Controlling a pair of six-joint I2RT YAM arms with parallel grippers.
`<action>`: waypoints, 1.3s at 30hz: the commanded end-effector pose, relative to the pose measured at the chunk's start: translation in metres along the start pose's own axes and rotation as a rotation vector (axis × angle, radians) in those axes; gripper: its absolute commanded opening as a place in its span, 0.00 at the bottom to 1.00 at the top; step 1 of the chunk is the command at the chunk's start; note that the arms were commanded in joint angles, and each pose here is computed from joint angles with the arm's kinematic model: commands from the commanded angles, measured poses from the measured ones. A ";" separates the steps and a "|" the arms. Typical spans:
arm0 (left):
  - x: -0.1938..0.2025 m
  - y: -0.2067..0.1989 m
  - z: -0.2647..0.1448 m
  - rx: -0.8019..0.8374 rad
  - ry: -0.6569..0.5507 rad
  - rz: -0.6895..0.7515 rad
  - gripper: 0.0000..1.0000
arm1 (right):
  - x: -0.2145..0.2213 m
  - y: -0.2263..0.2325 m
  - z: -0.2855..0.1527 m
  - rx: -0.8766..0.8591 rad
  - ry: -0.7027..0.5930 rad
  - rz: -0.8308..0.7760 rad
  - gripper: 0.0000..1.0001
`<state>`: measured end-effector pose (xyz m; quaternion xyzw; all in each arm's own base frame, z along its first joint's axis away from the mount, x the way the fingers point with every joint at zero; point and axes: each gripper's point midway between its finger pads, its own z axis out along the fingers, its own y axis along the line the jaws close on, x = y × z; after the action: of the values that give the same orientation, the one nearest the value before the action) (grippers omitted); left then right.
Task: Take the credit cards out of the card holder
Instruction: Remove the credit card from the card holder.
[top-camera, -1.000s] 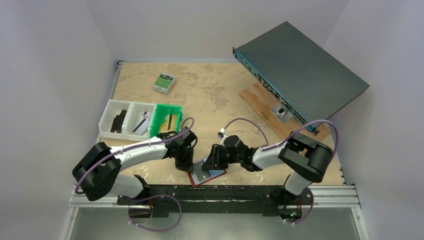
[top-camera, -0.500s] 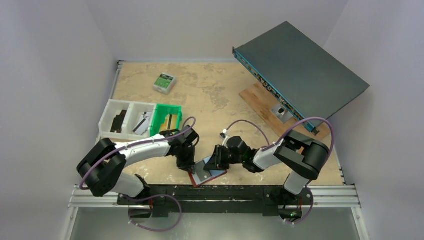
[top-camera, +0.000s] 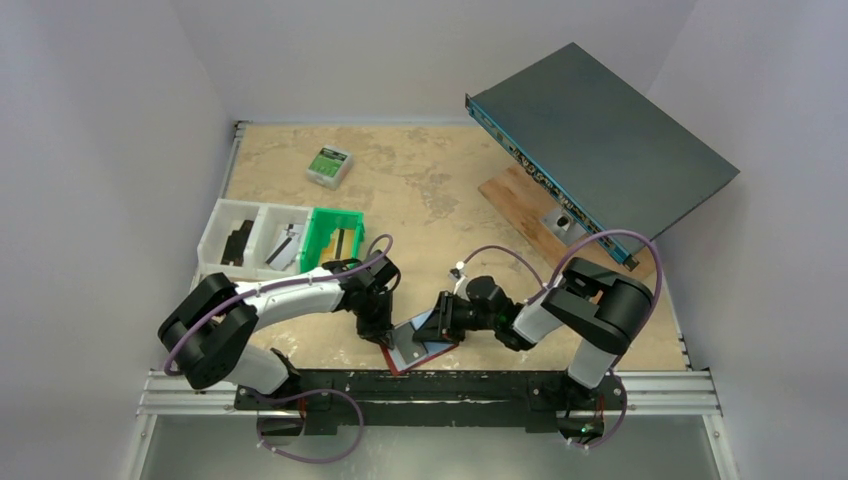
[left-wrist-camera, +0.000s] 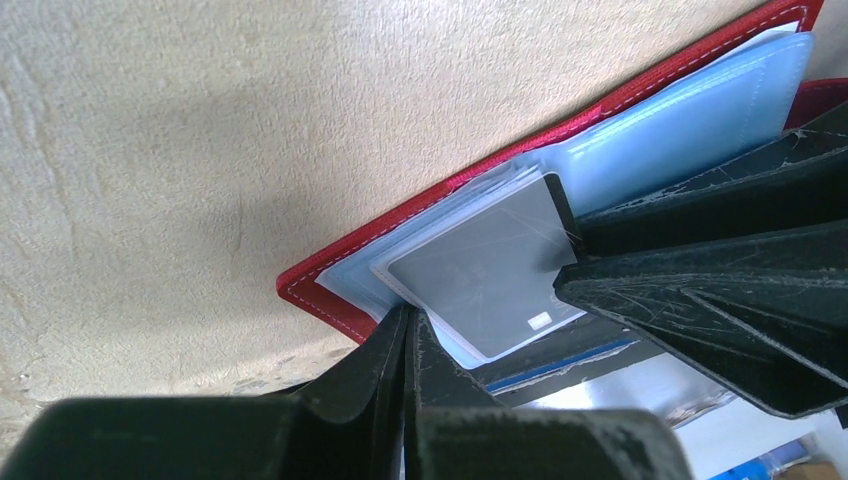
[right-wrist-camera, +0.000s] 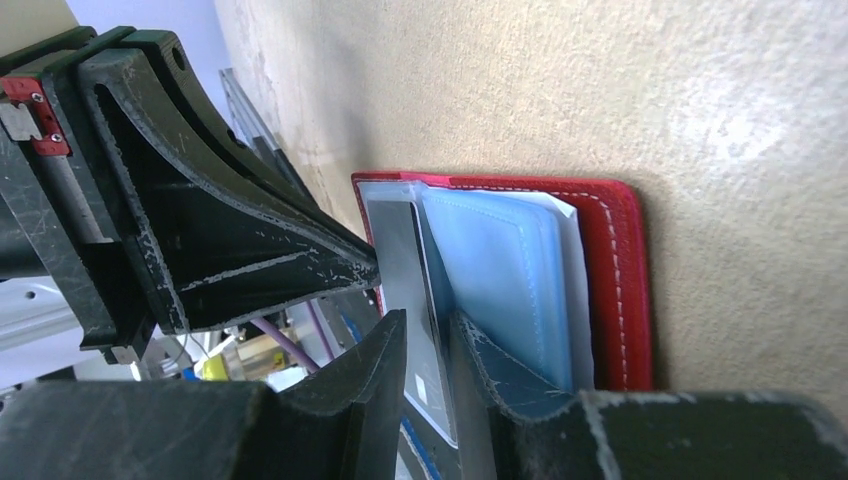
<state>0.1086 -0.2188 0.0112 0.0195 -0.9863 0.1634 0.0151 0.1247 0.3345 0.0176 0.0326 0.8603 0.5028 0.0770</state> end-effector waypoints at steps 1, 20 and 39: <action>0.000 0.046 0.025 -0.186 -0.036 -0.003 0.00 | 0.010 -0.026 -0.006 0.053 0.022 0.060 0.24; 0.001 0.048 0.024 -0.192 -0.036 -0.001 0.00 | 0.009 -0.028 -0.011 0.029 0.001 0.097 0.01; -0.003 0.056 0.019 -0.225 -0.049 0.008 0.00 | -0.012 -0.037 -0.029 0.154 -0.123 0.044 0.00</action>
<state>0.1094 -0.2197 0.0114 0.0226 -0.9861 0.1640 0.0156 0.1297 0.3032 0.0158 0.0826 0.8713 0.4728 0.1020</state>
